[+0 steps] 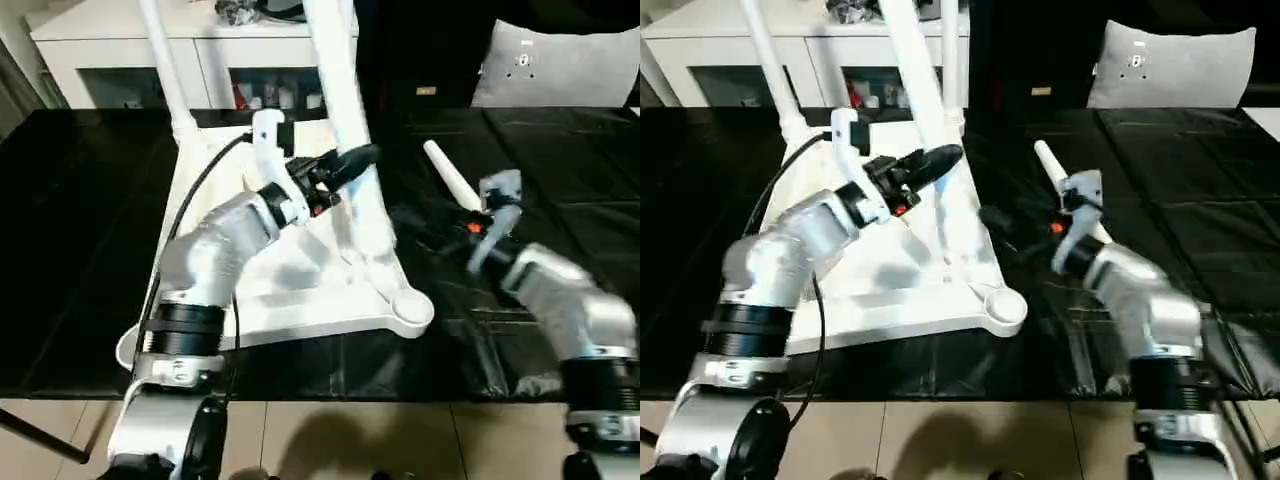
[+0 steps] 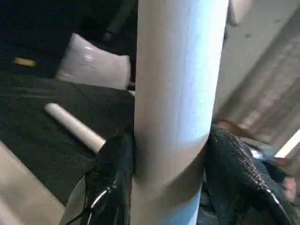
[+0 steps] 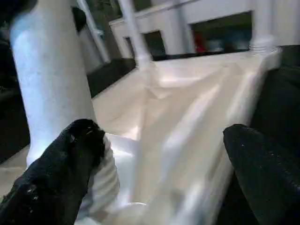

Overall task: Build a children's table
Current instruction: Pick table leg

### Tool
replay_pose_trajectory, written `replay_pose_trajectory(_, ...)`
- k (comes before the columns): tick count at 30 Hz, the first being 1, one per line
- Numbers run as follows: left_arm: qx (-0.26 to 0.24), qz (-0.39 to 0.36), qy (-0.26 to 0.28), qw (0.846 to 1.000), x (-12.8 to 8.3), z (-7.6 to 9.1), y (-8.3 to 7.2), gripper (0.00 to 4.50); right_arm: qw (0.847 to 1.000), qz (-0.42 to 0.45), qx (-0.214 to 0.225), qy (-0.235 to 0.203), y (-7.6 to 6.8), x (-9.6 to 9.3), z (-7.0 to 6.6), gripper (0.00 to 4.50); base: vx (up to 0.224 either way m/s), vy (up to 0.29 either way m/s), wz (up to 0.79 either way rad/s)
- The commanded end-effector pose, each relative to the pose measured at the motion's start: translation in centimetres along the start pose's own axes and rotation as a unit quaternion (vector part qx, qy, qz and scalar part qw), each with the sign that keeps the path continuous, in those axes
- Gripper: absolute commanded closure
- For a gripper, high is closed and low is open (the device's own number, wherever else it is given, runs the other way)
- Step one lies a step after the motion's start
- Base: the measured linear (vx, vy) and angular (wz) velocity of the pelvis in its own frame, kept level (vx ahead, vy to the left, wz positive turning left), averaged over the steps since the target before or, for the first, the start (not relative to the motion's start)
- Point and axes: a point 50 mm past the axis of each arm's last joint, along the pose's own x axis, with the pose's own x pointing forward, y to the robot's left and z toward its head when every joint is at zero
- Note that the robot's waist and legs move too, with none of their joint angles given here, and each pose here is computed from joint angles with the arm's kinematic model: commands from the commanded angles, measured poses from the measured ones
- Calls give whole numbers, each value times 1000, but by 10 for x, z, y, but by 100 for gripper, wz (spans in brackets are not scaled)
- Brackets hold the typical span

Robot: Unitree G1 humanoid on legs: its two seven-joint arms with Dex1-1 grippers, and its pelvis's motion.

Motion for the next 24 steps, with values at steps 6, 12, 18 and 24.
replay_pose_trajectory(6, 4, -98, 10, 995, -1, 10, -22, 260, 996, 81, 38, -23, 13, -8, 10, 0, 0, 0, 0)
replay_pose_trajectory(12, 9, -123, 26, 992, -4, 9, -27, 260, 992, 121, 25, -23, 19, -16, 16, 0, 0, 0, 0)
replay_pose_trajectory(18, 77, -173, 63, 980, -7, -1, -37, 260, 983, 185, 6, -18, 32, -16, 20, 0, 0, 0, 0)
replay_pose_trajectory(24, 117, -210, 67, 968, -5, -5, -46, 260, 969, 246, -16, 27, 41, -19, 16, 0, 0, 0, 0)
